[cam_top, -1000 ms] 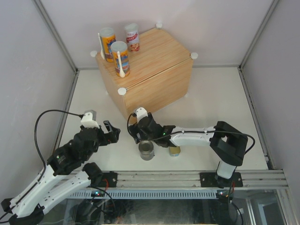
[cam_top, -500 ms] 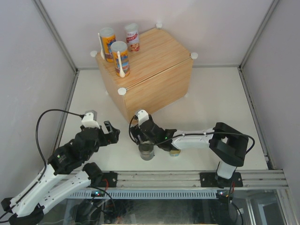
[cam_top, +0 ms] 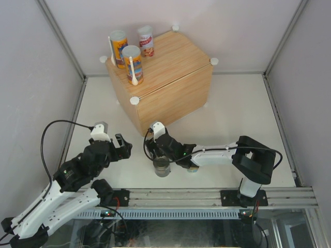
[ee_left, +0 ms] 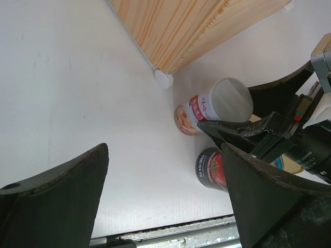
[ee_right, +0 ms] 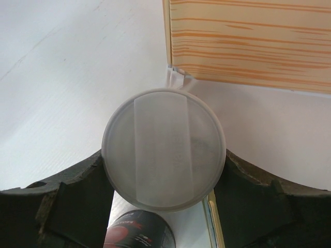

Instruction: Place and organize the canned foods onto the counter

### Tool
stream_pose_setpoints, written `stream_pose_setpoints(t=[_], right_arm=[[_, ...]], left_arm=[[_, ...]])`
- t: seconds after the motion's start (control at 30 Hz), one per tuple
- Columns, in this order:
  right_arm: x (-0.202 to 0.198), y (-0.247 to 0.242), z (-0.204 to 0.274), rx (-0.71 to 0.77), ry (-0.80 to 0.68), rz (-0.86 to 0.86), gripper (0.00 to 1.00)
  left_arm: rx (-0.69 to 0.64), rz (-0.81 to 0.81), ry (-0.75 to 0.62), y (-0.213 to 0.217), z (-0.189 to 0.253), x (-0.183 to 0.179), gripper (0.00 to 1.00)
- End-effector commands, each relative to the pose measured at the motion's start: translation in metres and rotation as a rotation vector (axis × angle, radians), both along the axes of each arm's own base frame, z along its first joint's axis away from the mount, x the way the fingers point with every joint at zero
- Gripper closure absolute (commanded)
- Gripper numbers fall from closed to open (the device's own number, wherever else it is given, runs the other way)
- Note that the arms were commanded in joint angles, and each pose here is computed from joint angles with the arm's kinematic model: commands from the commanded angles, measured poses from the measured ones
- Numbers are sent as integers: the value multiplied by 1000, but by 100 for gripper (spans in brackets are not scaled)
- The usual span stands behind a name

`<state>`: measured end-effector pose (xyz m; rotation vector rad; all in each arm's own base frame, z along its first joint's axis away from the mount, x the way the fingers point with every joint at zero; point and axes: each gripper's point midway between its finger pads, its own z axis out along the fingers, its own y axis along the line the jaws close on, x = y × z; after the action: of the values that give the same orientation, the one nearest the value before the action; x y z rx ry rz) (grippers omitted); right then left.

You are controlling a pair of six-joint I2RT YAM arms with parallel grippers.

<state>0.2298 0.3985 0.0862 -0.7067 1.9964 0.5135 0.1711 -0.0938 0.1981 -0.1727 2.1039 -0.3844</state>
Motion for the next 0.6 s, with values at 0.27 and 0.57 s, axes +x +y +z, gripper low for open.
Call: stream_pose_setpoints(t=[0.27, 0.57], right_arm=[[-2, 12, 68, 125, -153, 19, 71], [-2, 6, 93, 146, -196, 23, 80]], left_arm=[[-34, 12, -55, 1, 24, 4, 7], [-39, 19, -65, 0, 26, 6, 7]])
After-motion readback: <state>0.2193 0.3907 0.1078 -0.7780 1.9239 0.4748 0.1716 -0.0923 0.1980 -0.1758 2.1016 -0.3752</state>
